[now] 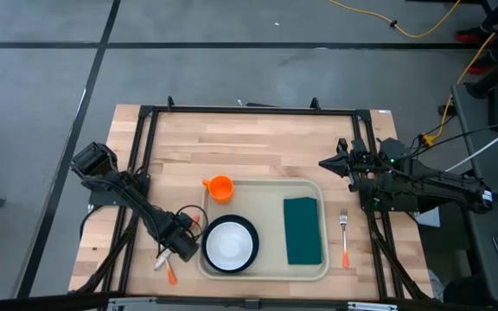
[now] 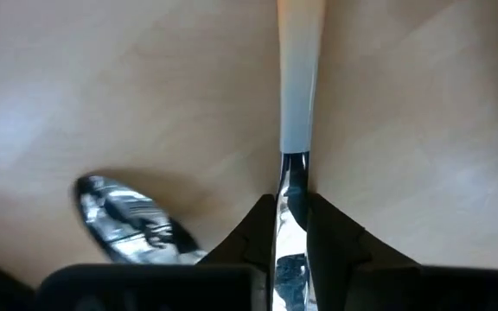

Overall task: Set up tray
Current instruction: Put the orange knife on the green napkin

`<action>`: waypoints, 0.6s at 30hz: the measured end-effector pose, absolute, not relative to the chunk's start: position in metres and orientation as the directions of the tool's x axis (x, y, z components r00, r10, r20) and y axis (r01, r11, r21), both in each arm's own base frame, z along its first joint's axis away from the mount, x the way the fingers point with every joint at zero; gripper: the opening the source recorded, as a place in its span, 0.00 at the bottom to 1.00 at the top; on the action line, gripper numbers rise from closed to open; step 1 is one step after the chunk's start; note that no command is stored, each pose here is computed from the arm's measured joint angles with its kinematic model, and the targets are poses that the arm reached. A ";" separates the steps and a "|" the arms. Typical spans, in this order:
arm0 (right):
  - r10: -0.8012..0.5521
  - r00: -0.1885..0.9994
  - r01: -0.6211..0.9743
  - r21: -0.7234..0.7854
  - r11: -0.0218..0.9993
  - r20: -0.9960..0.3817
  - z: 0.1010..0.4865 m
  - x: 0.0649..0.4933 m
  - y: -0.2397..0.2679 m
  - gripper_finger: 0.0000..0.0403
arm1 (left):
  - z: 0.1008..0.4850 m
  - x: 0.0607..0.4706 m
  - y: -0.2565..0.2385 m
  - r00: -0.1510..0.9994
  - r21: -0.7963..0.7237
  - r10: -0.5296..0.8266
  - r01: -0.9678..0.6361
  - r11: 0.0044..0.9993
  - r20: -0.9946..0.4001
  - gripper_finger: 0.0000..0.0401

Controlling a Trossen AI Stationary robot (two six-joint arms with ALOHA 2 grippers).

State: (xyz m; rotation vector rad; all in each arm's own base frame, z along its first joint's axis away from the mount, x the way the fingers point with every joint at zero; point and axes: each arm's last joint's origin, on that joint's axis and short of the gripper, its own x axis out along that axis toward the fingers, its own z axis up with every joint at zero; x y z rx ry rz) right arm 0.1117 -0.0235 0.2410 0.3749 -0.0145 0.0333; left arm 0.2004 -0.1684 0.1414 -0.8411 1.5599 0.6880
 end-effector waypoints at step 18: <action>0.030 0.999 -0.035 0.367 0.930 0.020 0.241 0.112 -0.023 0.01 | 0.200 0.176 -0.138 0.028 -0.095 -0.131 -0.840 0.534 -0.991 0.07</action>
